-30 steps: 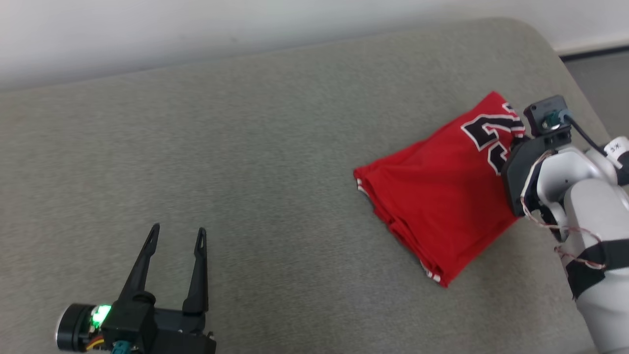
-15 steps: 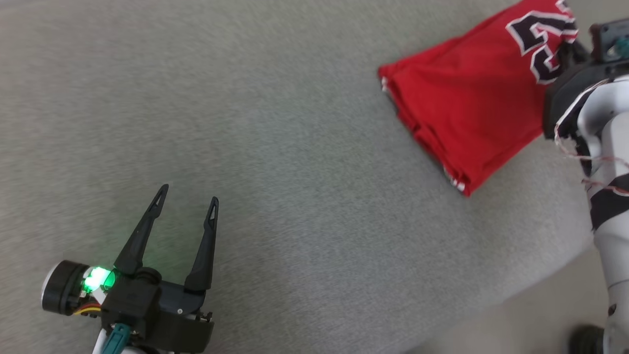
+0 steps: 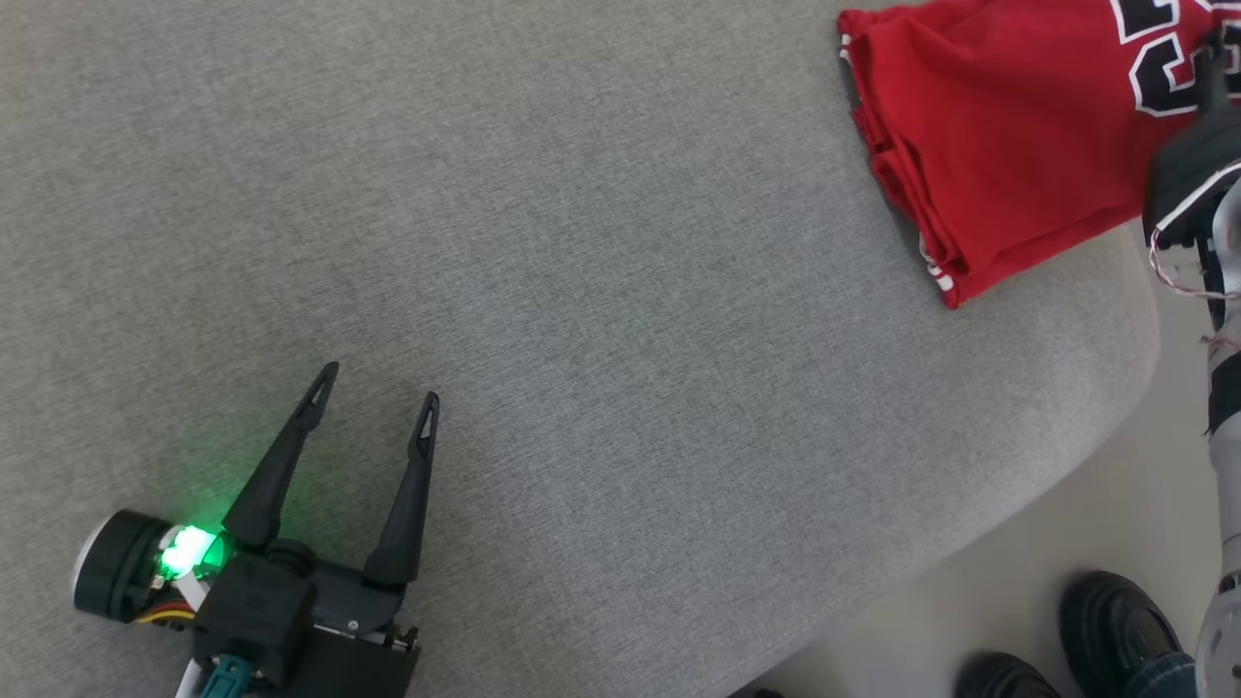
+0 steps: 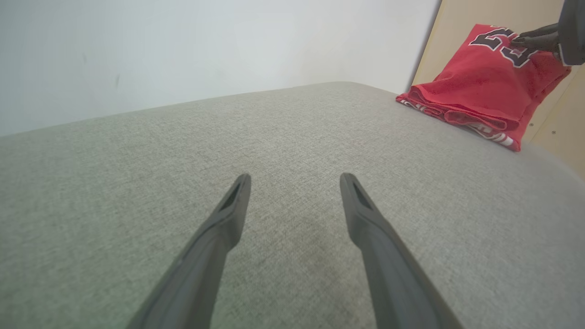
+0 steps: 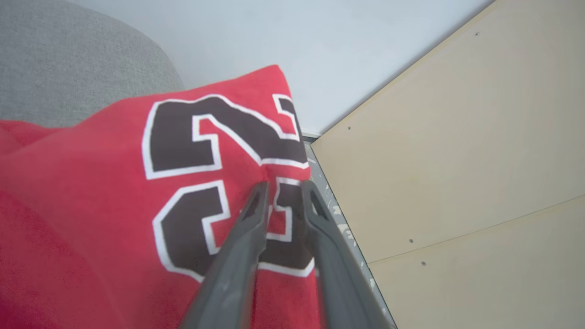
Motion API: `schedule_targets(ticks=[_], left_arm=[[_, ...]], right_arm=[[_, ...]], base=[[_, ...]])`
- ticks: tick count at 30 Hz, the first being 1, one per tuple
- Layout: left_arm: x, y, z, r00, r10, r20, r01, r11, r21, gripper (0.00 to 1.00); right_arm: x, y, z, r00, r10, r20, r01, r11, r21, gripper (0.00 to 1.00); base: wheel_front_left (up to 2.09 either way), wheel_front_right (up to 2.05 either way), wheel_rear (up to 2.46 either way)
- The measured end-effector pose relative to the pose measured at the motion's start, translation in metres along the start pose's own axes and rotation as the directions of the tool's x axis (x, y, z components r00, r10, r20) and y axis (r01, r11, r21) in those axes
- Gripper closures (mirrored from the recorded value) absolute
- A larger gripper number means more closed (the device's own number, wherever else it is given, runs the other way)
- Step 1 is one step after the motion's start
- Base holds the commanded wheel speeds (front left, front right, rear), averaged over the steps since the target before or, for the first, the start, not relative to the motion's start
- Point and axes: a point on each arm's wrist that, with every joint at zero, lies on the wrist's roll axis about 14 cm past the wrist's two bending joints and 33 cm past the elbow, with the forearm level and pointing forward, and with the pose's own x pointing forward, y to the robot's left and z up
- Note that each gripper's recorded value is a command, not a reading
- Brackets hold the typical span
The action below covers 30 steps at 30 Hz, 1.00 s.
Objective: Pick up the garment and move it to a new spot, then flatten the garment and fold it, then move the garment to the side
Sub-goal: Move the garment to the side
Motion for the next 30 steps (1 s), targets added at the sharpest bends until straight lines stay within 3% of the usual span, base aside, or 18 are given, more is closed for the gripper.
schedule_targets(ticks=[13, 21, 30], left_arm=[[-0.012, 0.004, 0.01, 0.999, 0.048, 0.015, -0.049, 0.999, 0.007, 0.0], [-0.029, 0.008, 0.029, 0.987, 0.148, 0.062, -0.148, 0.989, 0.008, 0.0], [-0.085, 0.03, 0.06, 0.936, 0.337, 0.099, -0.341, 0.94, 0.025, 0.0]], right_arm=[[0.002, 0.013, 0.035, 0.988, 0.025, 0.149, -0.022, 1.0, -0.02, 0.0], [-0.02, 0.018, 0.043, 0.958, 0.028, 0.285, -0.067, 0.99, 0.126, 0.0], [-0.077, 0.057, 0.05, 0.896, 0.074, 0.439, -0.216, 0.934, 0.284, 0.0]], base=[[0.0, 0.0, 0.0], [0.0, 0.0, 0.0], [0.0, 0.0, 0.0]])
